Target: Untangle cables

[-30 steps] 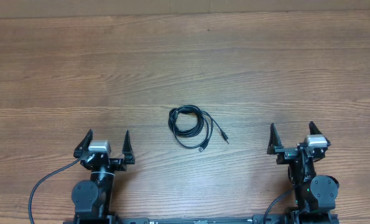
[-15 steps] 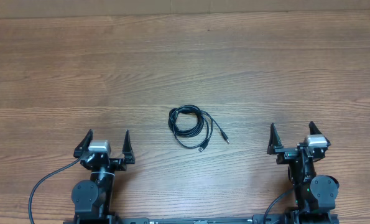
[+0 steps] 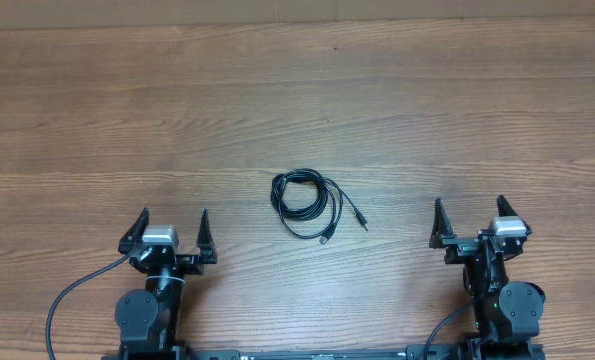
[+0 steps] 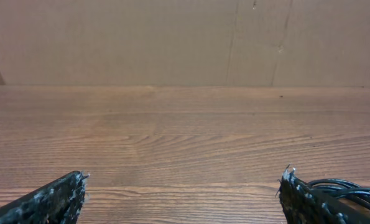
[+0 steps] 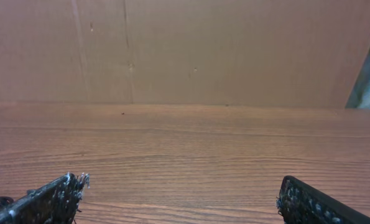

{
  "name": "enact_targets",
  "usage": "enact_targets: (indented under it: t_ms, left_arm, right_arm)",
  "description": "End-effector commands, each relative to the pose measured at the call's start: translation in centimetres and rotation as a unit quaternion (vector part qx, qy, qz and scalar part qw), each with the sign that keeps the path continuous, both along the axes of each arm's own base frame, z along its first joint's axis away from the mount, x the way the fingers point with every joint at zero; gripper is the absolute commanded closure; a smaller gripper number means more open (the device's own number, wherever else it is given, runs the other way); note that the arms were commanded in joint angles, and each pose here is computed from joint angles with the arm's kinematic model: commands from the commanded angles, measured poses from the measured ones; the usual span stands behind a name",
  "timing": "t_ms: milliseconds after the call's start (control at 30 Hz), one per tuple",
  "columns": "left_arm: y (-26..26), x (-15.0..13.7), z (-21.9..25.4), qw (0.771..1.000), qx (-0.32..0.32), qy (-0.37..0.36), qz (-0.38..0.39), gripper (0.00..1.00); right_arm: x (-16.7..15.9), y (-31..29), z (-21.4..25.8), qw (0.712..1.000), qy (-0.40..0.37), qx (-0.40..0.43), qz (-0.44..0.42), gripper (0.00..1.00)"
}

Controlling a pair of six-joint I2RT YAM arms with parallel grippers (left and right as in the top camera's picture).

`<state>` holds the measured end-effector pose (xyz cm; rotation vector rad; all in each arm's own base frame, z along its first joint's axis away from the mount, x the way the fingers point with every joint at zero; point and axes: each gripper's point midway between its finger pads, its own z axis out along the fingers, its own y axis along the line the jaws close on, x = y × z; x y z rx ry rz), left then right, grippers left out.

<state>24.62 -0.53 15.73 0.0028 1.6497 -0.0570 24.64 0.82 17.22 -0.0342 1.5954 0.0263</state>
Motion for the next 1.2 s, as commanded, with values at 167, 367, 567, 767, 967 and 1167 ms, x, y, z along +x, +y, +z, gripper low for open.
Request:
enact_targets:
  t_ms: [167, 367, 567, 767, 967, 1167]
  left_arm:
    - [0.0, -0.01, -0.08, 1.0, -0.008, -0.002, 0.002, 0.01]
    - [0.0, -0.01, -0.08, 1.0, -0.008, -0.002, 0.002, 0.01]
    - [0.15, -0.01, -0.09, 1.0, -0.008, -0.002, 0.006, 0.01]
    - [0.3, -0.01, -0.07, 1.0, -0.007, -0.002, 0.01, 0.01]
    - [-0.58, -0.04, 0.05, 1.0, -0.012, -0.004, -0.015, 0.01]
    - [-0.66, -0.12, 0.77, 1.0, -0.011, -0.011, -0.017, 0.01]
  right_arm:
    - [0.02, 0.24, -0.38, 1.0, 0.002, -0.001, 0.006, 0.0]
    - [0.02, 0.24, -0.38, 1.0, 0.002, -0.001, 0.006, 0.0]
    - [0.02, 0.24, -0.38, 1.0, 0.002, -0.001, 0.006, 0.0]
    - [0.02, 0.24, -0.38, 1.0, 0.002, -0.001, 0.006, 0.0]
    - [0.02, 0.24, -0.38, 1.0, 0.002, -0.001, 0.006, 0.0]
    - [0.02, 0.24, -0.38, 1.0, 0.002, -0.001, 0.006, 0.0]
